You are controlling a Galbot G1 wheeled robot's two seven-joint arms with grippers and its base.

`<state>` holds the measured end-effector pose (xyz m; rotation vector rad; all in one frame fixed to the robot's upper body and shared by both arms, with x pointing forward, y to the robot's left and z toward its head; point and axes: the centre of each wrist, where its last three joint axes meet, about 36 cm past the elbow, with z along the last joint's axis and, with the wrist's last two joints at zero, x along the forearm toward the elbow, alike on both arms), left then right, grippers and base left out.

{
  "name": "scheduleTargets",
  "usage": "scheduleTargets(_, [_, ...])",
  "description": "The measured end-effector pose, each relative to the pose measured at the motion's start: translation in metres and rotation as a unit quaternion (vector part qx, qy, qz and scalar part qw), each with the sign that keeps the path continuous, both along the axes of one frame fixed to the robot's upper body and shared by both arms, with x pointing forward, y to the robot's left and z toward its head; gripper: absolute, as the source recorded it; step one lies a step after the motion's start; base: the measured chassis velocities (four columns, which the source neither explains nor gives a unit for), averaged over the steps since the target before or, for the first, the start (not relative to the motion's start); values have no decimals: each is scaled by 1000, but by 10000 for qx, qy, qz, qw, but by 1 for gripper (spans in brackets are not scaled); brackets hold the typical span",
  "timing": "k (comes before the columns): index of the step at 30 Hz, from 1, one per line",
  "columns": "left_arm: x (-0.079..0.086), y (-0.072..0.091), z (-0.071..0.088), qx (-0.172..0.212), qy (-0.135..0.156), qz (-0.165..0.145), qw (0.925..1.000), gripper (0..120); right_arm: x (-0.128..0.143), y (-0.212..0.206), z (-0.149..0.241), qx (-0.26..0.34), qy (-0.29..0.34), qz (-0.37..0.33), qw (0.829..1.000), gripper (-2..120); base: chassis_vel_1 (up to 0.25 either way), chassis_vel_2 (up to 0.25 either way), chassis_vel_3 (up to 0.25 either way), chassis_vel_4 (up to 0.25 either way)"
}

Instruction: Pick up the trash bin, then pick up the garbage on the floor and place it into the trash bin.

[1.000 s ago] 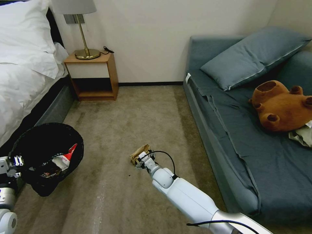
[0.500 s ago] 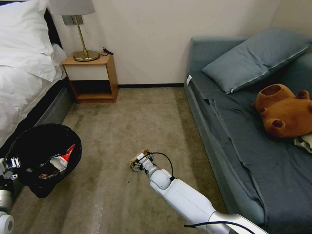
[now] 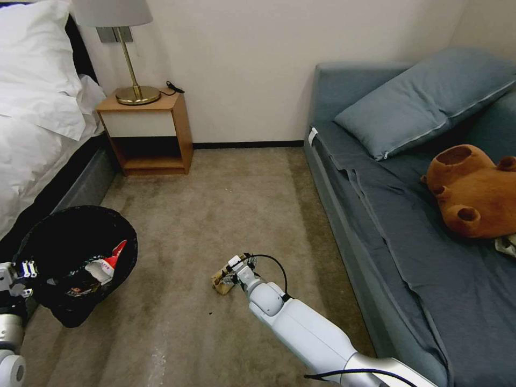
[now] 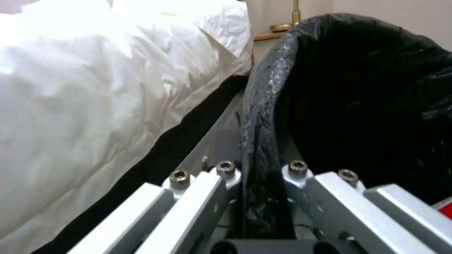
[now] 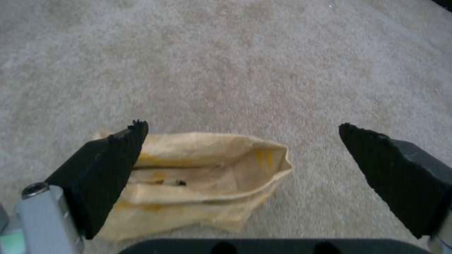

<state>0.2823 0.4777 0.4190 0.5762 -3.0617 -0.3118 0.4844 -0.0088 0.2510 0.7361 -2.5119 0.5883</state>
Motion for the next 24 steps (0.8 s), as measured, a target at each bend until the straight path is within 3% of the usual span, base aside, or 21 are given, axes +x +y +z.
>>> scheduleTargets(13, [-1,0,-9,-40,56,31,10000,4,-13,7,-4,-45,204,-19,9998,100,-71,64,62,-60])
scheduleTargets(24, [0,3,-10,-43,82,30,10000,4,-12,21,-4,-4,447,-96,9990,100,0,0,0,0])
